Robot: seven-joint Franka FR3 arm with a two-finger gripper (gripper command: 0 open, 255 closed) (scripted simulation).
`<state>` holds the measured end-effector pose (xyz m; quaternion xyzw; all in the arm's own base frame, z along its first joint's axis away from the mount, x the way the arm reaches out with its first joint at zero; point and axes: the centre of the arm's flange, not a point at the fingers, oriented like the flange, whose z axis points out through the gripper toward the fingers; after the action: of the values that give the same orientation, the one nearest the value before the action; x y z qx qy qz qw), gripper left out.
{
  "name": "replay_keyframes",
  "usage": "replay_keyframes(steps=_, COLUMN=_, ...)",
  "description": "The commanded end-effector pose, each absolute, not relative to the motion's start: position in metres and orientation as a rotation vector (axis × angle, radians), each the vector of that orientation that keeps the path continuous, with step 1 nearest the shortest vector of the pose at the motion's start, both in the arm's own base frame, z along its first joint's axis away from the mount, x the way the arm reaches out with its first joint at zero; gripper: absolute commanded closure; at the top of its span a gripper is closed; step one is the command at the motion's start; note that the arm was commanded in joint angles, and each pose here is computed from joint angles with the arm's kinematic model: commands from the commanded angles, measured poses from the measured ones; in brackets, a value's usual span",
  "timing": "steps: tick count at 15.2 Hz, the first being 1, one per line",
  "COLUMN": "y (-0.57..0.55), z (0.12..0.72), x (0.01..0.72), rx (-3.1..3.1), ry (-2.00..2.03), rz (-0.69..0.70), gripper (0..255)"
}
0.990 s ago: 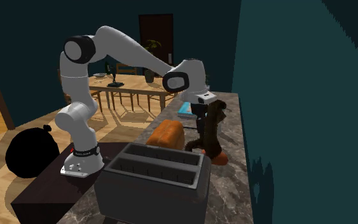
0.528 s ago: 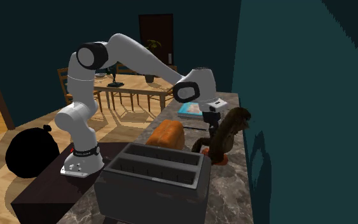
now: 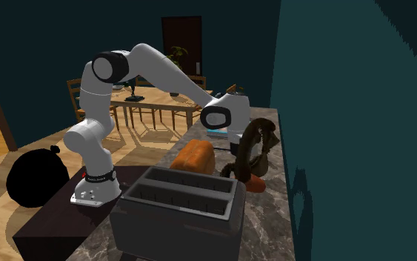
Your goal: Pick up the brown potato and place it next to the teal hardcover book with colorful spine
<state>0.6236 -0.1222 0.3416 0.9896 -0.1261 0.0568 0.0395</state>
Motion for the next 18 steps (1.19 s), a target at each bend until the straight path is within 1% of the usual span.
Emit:
replay_keyframes(steps=1, y=-0.122, z=0.341, x=0.623, rx=3.033, ry=-0.386, rz=0.173, gripper=0)
replay_keyframes(steps=3, y=-0.122, z=0.341, x=0.623, rx=3.033, ry=-0.386, rz=0.173, gripper=0)
replay_keyframes(steps=4, y=-0.122, z=0.341, x=0.623, rx=3.033, ry=-0.386, rz=0.173, gripper=255)
replay_keyframes(steps=13, y=-0.122, z=0.341, x=0.623, rx=3.033, ry=-0.386, rz=0.173, gripper=255)
replay_keyframes(steps=18, y=-0.122, z=0.368, x=0.623, rx=3.033, ry=-0.386, rz=0.173, gripper=255)
